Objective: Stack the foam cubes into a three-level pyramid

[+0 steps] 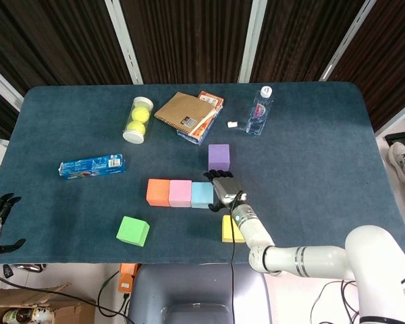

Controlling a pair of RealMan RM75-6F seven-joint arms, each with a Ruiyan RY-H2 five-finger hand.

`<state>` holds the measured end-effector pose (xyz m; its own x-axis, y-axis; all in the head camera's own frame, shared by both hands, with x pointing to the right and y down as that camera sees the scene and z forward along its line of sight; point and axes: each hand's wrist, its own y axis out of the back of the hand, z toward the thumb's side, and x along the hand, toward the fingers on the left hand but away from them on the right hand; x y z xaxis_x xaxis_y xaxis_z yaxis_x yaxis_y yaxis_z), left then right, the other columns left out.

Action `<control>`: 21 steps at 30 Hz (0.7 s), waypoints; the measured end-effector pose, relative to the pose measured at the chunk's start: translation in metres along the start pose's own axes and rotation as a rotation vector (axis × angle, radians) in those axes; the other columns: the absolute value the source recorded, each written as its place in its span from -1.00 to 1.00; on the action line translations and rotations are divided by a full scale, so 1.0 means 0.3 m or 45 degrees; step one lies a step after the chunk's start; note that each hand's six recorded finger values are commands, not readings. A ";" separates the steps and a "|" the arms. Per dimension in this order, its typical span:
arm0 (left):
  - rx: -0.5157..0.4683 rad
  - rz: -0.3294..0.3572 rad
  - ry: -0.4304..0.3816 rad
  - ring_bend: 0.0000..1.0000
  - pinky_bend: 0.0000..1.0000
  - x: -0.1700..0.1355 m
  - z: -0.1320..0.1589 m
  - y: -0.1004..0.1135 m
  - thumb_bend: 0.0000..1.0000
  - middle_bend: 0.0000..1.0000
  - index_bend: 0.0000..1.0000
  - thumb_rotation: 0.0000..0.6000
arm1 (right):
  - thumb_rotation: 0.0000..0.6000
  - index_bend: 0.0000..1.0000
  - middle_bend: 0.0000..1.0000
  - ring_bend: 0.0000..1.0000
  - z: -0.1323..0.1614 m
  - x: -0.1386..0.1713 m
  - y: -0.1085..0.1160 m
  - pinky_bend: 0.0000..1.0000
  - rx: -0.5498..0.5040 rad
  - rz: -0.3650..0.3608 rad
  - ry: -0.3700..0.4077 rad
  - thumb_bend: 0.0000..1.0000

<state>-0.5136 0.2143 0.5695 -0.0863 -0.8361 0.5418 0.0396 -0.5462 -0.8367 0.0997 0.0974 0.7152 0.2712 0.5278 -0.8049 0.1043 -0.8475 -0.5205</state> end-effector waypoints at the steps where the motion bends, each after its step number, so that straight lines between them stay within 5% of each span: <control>1: -0.001 0.001 0.001 -0.94 -0.90 0.000 -0.001 0.001 -0.98 -0.78 -0.63 1.00 | 1.00 -0.69 -0.90 -1.00 0.002 -0.001 -0.002 -0.89 0.000 0.002 0.000 -0.52; 12: -0.005 0.000 -0.005 -0.95 -0.90 -0.002 -0.005 0.002 -0.98 -0.78 -0.63 1.00 | 1.00 -0.21 -0.90 -1.00 0.002 -0.018 -0.008 -0.89 -0.040 -0.034 -0.036 -0.53; 21: -0.004 -0.002 -0.002 -0.95 -0.90 -0.001 -0.006 0.002 -0.98 -0.78 -0.63 1.00 | 1.00 -0.21 -0.90 -1.00 0.009 -0.028 -0.007 -0.88 -0.068 -0.035 -0.032 -0.53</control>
<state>-0.5153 0.2142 0.5686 -0.0849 -0.8354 0.5431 0.0362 -0.5473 -0.8362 0.0946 0.0949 0.7222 0.2432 0.5519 -0.7977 0.1623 -0.8339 -0.5275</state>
